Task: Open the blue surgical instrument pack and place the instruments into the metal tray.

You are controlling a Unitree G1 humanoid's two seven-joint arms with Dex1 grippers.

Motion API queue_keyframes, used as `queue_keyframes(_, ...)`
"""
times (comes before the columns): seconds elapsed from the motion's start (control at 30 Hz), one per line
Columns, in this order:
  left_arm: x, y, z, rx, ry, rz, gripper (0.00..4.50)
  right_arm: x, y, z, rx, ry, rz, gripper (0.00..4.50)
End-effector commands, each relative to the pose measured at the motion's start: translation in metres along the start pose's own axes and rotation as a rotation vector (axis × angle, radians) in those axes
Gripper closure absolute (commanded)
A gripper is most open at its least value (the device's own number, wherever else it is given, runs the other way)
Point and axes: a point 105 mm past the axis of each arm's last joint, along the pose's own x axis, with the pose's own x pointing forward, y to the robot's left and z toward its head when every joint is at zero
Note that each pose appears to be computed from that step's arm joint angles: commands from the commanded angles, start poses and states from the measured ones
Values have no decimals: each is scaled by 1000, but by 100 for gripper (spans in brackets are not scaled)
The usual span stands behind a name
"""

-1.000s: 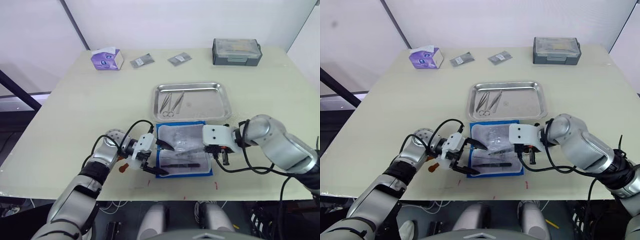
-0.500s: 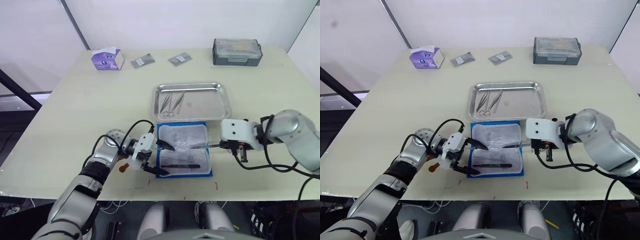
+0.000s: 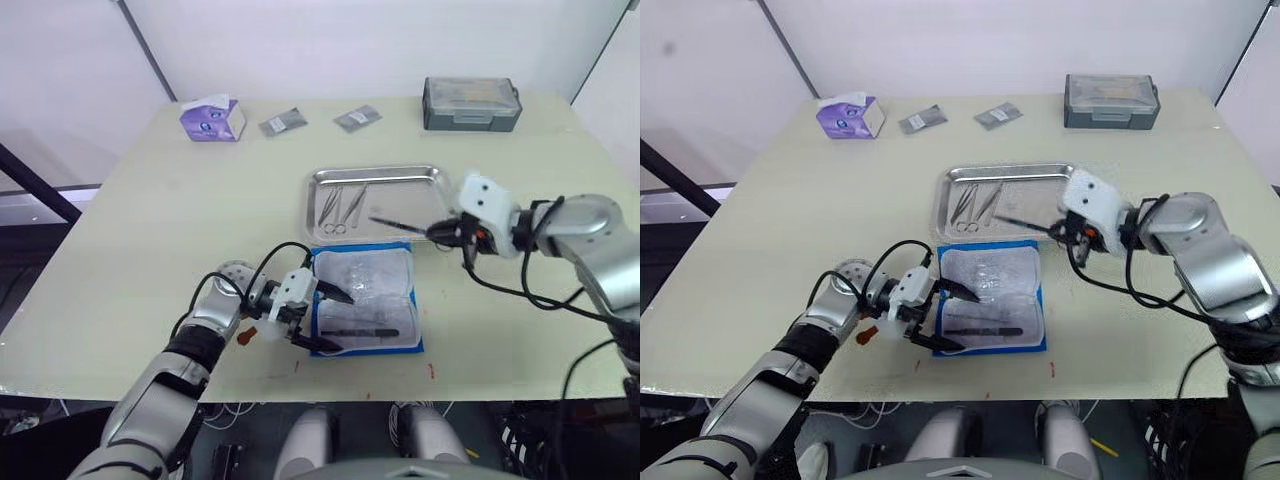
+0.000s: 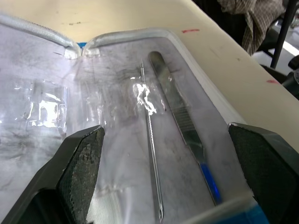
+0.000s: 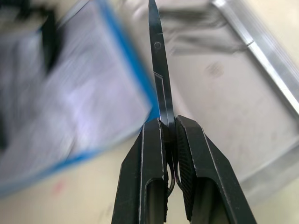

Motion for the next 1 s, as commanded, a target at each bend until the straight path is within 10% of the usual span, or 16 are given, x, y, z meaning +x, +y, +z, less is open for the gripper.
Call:
queue_keyframes(0.03,16,-37,-42,-196,78,-128,0,11,-13,17,54,-71,-81,444)
queue_keyframes(1.0,17,-39,-42,-203,61,-108,0,127,-44,-41,446,117,-333,444)
